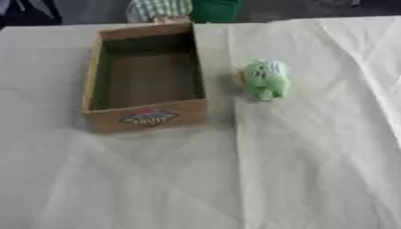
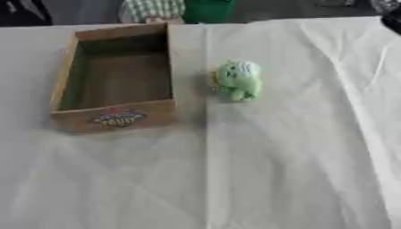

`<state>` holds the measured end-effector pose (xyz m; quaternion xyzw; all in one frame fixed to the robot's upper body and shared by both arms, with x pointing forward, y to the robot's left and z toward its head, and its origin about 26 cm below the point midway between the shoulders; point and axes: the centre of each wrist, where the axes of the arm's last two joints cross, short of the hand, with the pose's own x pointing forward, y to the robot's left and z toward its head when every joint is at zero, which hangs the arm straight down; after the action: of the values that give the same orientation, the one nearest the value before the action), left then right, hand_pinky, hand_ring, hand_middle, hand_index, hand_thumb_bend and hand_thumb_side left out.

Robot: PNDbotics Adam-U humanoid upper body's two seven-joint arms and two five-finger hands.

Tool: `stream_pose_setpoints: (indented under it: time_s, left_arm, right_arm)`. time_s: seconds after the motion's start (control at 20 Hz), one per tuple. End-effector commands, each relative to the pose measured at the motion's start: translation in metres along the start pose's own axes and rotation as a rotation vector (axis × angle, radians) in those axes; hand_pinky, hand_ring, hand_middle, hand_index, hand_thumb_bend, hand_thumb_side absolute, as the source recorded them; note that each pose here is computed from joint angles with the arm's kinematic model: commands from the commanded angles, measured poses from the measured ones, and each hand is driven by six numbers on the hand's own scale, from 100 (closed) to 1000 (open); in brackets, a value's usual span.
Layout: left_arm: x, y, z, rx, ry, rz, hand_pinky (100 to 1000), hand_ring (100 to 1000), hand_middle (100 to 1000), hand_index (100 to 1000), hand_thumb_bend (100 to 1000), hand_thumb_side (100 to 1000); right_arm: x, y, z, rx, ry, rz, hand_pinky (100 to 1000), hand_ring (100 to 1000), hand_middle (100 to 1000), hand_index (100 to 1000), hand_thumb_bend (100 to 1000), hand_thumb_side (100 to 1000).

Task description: Pick up objects on the table and place them in the box.

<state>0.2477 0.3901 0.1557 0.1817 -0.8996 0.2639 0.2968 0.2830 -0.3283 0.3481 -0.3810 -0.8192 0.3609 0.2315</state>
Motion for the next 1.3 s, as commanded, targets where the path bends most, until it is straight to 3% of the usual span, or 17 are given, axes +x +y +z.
stream_pose_setpoints:
  time_s: [0.05, 0.1, 0.25, 0.3, 0.5, 0.65, 0.9, 1.3]
  left_arm:
    - [0.008, 0.0, -0.008, -0.037, -0.031, -0.006, 742, 545, 520, 689, 100, 564]
    - [0.008, 0.0, -0.008, -0.04, -0.03, -0.007, 741, 544, 520, 689, 100, 564]
    - [0.009, 0.0, -0.009, -0.046, -0.032, -0.008, 741, 544, 520, 689, 100, 564]
    - [0.009, 0.0, -0.009, -0.047, -0.031, -0.008, 742, 544, 520, 689, 100, 563]
    - [0.008, 0.001, -0.007, -0.055, -0.018, -0.011, 742, 545, 520, 689, 100, 563]
    - [0.008, 0.001, -0.006, -0.058, -0.015, -0.012, 742, 545, 520, 688, 100, 562]
    - [0.008, 0.001, -0.006, -0.066, -0.003, -0.013, 743, 545, 521, 688, 100, 562]
    - [0.008, 0.0, -0.007, -0.072, -0.002, -0.016, 743, 544, 520, 688, 100, 561]
  right_arm:
    - [0.001, -0.022, -0.014, 0.083, -0.017, 0.163, 825, 816, 825, 911, 163, 823]
    - [-0.002, -0.025, -0.019, 0.106, -0.015, 0.195, 828, 822, 824, 918, 219, 814]
    - [-0.016, -0.03, -0.031, 0.176, -0.008, 0.264, 831, 826, 827, 926, 247, 813]
    - [-0.02, -0.03, -0.034, 0.197, -0.009, 0.272, 847, 842, 838, 946, 360, 806]
    - [-0.043, -0.021, -0.062, 0.354, 0.038, 0.279, 858, 856, 841, 968, 416, 737]
    - [-0.052, -0.011, -0.079, 0.408, 0.033, 0.293, 846, 842, 776, 946, 483, 695]
    - [-0.073, 0.025, -0.104, 0.536, 0.052, 0.369, 840, 844, 786, 921, 483, 676]
    - [-0.102, 0.063, -0.11, 0.762, 0.065, 0.436, 849, 875, 821, 960, 507, 604]
